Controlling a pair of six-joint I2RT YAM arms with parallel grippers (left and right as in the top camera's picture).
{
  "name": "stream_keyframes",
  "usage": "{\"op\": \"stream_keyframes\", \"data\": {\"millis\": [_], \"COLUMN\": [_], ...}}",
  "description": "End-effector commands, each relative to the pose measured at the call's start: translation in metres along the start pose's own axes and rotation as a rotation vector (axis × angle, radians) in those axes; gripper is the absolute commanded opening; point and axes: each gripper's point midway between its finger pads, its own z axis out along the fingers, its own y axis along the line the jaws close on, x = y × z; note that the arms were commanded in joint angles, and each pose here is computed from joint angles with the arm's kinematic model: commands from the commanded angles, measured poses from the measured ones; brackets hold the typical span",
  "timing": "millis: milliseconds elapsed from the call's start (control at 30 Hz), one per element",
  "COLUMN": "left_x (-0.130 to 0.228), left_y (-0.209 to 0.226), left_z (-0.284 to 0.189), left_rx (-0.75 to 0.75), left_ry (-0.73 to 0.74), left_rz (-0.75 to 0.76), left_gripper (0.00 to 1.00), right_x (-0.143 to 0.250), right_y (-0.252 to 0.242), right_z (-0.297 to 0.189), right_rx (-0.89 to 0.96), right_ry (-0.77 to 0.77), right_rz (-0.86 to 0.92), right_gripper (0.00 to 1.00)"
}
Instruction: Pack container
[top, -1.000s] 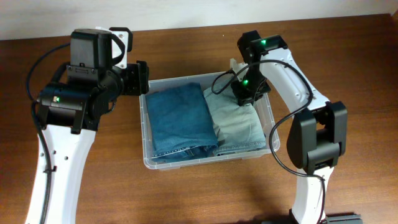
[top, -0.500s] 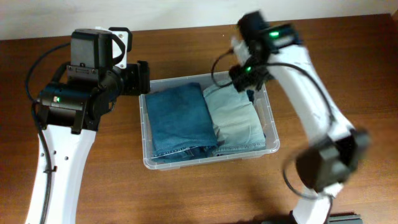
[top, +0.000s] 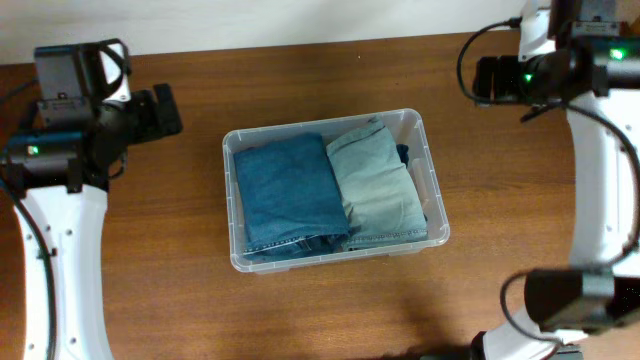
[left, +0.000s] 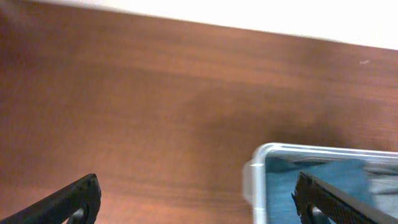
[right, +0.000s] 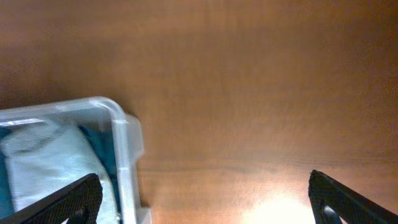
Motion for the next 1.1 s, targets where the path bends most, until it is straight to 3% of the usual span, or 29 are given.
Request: {"op": "stream_keyframes", "data": {"millis": [0,133,367,600,700,800,1067], "left_x": [0.012,0.008,0.012,0.095,0.109,0.143,0.251], "left_y": [0.017,0.015,0.007,0.010,0.008,0.011,0.019], "left_z": [0.013,-0.007,-0.070,-0.069,-0.059,-0.041,-0.012], "left_rx": [-0.027,-0.003,0.048,0.079,0.098,0.093,0.069], "left_ry": [0.068,0.025,-0.209,-0.340,-0.411,-0.331,0.101], "left_rz": [-0.040,0.025,0.064,0.048,0.055,0.051,0.030], "left_gripper": [1.00,0.99,0.99,0.99,0.99,0.99,1.00], "right_x": [0.007,0.013,0.048,0.124,0.144,0.162,0.184], "right_y": [0.002,0.001,0.005,0.005,0.006,0.008,0.009], "right_z": [-0.007,-0.038,-0.082,-0.072,-0.076,-0.081,-0.079], "right_rx": [-0.029,-0.008,0.011,0.042,0.048,0.048,0.045], "right_ry": [0.009,-0.046,-0.231,-0.390,-0.436,-0.452,-0.392], "right_rz": [0.016,0.011,-0.005,-0.013,-0.013,-0.014,-0.010], "right_gripper": [0.99,0.98,0.99,0.98,0.99,0.99,0.98]}}
